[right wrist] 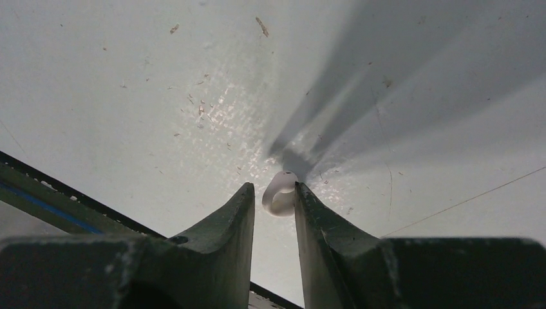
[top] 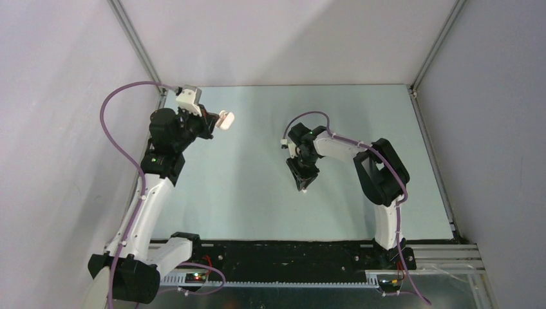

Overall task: Insert the wireless bluetooth earbuds into the charging case
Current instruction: Pick up the earbud from the center of the board.

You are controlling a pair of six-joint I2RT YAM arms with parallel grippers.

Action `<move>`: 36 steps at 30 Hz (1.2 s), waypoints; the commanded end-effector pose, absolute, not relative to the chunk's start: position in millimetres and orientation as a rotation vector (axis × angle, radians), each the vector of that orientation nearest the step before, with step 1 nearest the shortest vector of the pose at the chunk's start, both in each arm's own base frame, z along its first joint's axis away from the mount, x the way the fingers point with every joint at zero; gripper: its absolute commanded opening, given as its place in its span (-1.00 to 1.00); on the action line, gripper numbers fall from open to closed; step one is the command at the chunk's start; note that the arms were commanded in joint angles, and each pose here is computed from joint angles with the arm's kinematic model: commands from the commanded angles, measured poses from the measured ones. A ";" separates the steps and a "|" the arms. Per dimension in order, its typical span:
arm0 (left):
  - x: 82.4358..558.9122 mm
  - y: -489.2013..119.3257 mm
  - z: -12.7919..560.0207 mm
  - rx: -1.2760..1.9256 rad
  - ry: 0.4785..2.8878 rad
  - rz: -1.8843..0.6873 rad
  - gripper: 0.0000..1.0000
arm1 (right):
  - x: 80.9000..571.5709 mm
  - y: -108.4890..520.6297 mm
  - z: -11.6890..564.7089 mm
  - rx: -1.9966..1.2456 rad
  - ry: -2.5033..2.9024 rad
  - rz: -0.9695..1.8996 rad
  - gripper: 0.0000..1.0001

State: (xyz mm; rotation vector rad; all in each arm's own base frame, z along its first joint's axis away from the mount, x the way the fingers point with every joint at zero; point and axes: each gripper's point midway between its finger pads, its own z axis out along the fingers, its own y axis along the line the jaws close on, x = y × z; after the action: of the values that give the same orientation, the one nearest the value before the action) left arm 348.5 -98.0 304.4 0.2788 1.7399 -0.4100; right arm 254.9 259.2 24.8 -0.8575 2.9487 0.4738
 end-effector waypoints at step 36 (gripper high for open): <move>358.6 -104.7 320.2 0.265 1.695 -0.468 -1.00 | 269.2 243.0 38.5 -0.834 2.915 0.453 -0.57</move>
State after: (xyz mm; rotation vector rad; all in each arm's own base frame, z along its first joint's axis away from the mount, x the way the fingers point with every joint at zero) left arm 355.0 -102.7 292.2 0.2658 1.7778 -0.4483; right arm 265.0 244.5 22.1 -0.8332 2.9577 0.4466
